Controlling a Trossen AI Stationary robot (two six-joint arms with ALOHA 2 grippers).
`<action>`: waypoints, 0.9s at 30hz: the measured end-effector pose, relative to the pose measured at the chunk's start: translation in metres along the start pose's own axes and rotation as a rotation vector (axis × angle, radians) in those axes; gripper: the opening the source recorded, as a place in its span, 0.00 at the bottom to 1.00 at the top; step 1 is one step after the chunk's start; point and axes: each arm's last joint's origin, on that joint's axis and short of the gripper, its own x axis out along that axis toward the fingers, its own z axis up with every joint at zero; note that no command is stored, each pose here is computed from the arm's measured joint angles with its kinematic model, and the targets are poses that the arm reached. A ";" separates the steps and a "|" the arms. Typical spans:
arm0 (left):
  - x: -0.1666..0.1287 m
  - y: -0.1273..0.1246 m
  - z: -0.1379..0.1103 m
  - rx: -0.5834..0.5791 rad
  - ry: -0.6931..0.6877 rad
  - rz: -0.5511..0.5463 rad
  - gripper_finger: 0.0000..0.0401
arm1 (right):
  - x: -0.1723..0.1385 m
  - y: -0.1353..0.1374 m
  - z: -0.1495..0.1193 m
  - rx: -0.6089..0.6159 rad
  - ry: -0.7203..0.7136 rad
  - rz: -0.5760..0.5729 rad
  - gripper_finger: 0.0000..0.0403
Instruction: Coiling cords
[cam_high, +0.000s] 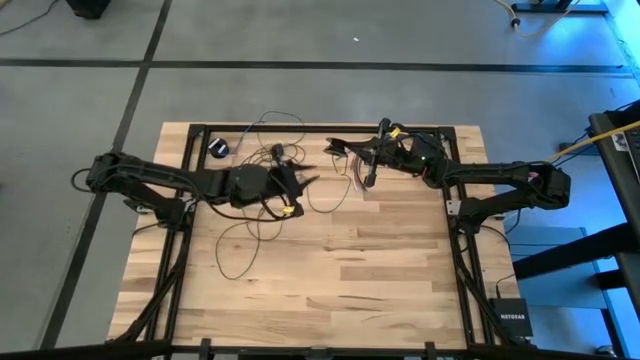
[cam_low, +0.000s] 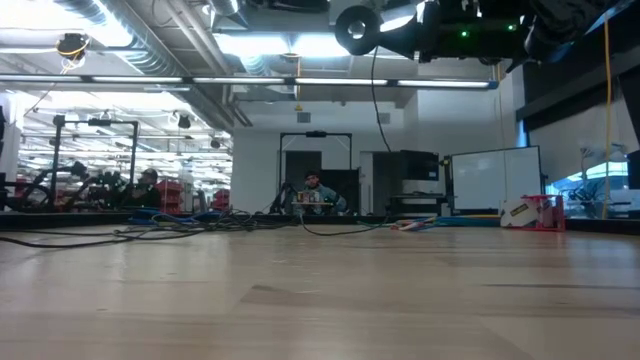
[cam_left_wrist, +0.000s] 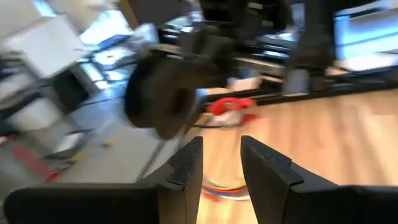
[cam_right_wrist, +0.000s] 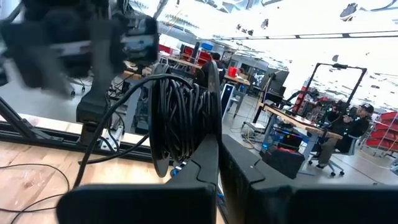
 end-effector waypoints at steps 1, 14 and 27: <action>0.003 -0.004 -0.001 -0.001 -0.008 -0.041 0.25 | 0.000 0.000 0.000 0.000 -0.002 -0.001 0.02; 0.059 -0.031 -0.029 0.051 -0.060 -0.072 0.25 | 0.000 0.000 0.000 0.000 -0.001 -0.001 0.02; 0.080 -0.021 -0.038 0.021 -0.034 -0.025 0.25 | 0.000 0.000 0.000 0.000 0.001 -0.001 0.02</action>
